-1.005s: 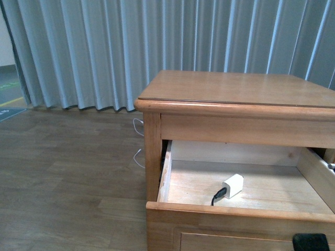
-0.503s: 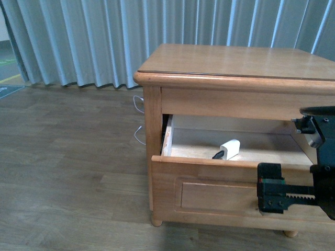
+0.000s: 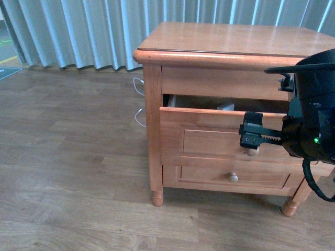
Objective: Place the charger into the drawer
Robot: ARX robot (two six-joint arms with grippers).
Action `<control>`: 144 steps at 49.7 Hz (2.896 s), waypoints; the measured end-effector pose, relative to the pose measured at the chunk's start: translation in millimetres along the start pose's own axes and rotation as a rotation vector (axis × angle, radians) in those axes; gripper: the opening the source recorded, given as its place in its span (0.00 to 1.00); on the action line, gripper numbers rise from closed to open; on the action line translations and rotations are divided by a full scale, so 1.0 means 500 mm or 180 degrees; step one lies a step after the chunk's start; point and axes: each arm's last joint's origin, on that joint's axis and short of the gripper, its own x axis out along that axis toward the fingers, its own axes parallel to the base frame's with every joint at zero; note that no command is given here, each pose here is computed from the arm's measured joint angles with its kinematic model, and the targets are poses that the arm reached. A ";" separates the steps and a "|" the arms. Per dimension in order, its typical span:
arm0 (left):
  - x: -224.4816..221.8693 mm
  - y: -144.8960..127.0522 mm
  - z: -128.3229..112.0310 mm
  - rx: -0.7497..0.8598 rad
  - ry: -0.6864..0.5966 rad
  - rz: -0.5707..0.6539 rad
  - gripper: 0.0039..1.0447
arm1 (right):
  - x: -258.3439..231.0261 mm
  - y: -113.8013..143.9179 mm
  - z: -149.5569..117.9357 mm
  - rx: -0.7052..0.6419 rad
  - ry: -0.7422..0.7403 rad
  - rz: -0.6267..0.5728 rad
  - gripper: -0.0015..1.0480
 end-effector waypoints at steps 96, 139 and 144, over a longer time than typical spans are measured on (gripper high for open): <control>0.000 0.000 0.000 0.0001 -0.0001 0.0000 0.95 | -0.305 -0.121 0.041 0.0133 -0.0257 0.0633 0.92; 0.000 0.000 0.000 0.0002 -0.0001 -0.0001 0.95 | -0.548 -0.253 -0.070 -0.0005 -0.1292 0.0695 0.79; 0.000 0.000 0.000 0.0004 -0.0001 -0.0001 0.95 | -0.555 -0.255 -0.079 -0.0291 -0.1736 0.0692 0.60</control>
